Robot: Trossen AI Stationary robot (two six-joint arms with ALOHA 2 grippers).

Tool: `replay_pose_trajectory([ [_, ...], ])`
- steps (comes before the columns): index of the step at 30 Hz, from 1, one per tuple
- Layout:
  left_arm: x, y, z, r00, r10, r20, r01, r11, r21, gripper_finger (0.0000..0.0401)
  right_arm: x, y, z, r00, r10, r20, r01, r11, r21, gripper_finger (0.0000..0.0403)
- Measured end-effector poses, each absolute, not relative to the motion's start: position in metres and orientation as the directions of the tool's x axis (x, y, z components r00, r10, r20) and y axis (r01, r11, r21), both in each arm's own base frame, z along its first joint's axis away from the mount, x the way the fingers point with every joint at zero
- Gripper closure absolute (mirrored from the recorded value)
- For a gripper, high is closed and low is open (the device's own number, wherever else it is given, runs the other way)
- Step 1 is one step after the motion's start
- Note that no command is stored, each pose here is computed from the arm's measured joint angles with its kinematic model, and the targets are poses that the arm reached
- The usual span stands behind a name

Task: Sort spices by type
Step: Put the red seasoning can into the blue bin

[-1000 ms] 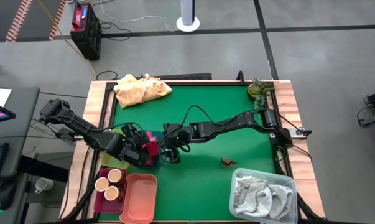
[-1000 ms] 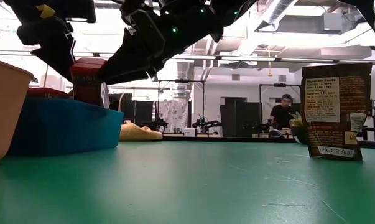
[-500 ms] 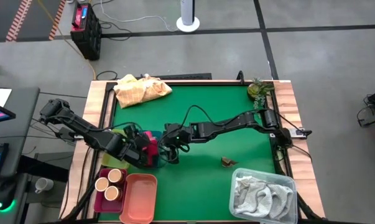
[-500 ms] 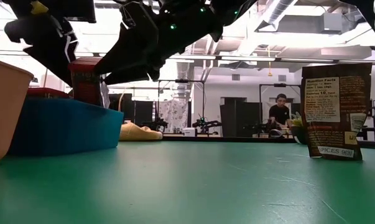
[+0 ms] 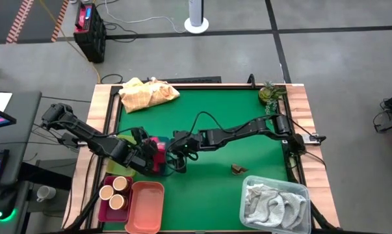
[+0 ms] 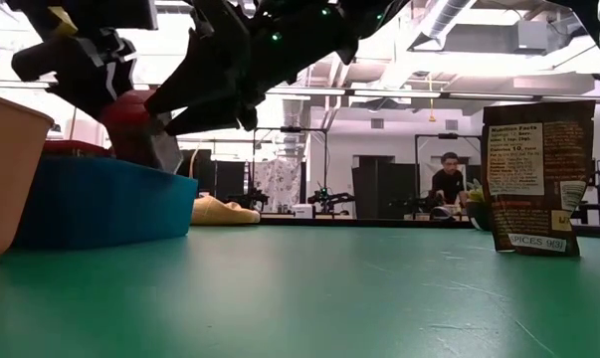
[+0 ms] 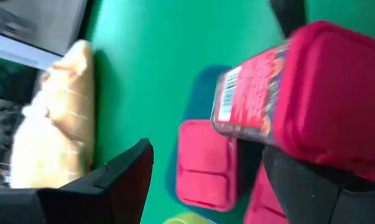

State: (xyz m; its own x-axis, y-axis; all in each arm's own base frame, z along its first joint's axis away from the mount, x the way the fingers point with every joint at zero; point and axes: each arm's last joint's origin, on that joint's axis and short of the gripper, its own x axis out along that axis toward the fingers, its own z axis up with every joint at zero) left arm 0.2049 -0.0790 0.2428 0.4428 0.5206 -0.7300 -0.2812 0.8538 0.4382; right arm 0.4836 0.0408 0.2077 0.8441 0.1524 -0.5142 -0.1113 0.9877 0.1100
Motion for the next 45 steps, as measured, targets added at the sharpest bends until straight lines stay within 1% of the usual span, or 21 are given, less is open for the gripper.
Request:
replay_pose_trajectory([
  [7,0.205,-0.081,0.242,0.437,0.471,-0.766,-0.274,0.881,0.385,0.0111,0.484,0.039,0.209,0.852,0.151,-0.502,-0.094,0.986,0.136,0.0126],
  [16,0.206,-0.081,0.242,0.438,0.468,-0.767,-0.238,0.884,0.404,0.0111,0.486,0.033,0.21,0.862,0.134,-0.489,-0.048,0.982,0.184,0.0126],
  [19,0.206,-0.081,0.242,0.443,0.467,-0.765,-0.242,0.884,0.399,0.0111,0.487,0.026,0.212,0.875,0.098,-0.475,-0.004,0.981,0.195,0.0126],
  [22,0.206,-0.081,0.242,0.442,0.46,-0.77,-0.246,0.888,0.39,0.0111,0.488,0.018,0.213,0.885,0.075,-0.459,0.041,0.971,0.238,0.0126],
  [28,0.208,-0.08,0.242,0.434,0.427,-0.793,-0.245,0.903,0.352,0.0111,0.487,-0.001,0.21,0.872,0.022,-0.489,0.152,0.937,0.313,0.0126],
  [33,0.21,-0.08,0.242,0.448,0.421,-0.789,-0.255,0.906,0.338,0.0111,0.485,-0.008,0.207,0.855,-0.018,-0.518,0.201,0.933,0.299,0.0127],
  [37,0.212,-0.082,0.243,0.465,0.383,-0.798,-0.195,0.924,0.329,0.0111,0.485,-0.012,0.206,0.849,-0.067,-0.524,0.246,0.928,0.281,0.0127],
  [41,0.213,-0.082,0.243,0.475,0.392,-0.788,-0.163,0.919,0.358,0.0111,0.485,-0.011,0.207,0.851,-0.068,-0.52,0.249,0.925,0.286,0.0127],
  [45,0.213,-0.081,0.243,0.479,0.412,-0.775,-0.142,0.908,0.394,0.0111,0.485,-0.005,0.206,0.85,-0.061,-0.523,0.227,0.939,0.259,0.0127],
])
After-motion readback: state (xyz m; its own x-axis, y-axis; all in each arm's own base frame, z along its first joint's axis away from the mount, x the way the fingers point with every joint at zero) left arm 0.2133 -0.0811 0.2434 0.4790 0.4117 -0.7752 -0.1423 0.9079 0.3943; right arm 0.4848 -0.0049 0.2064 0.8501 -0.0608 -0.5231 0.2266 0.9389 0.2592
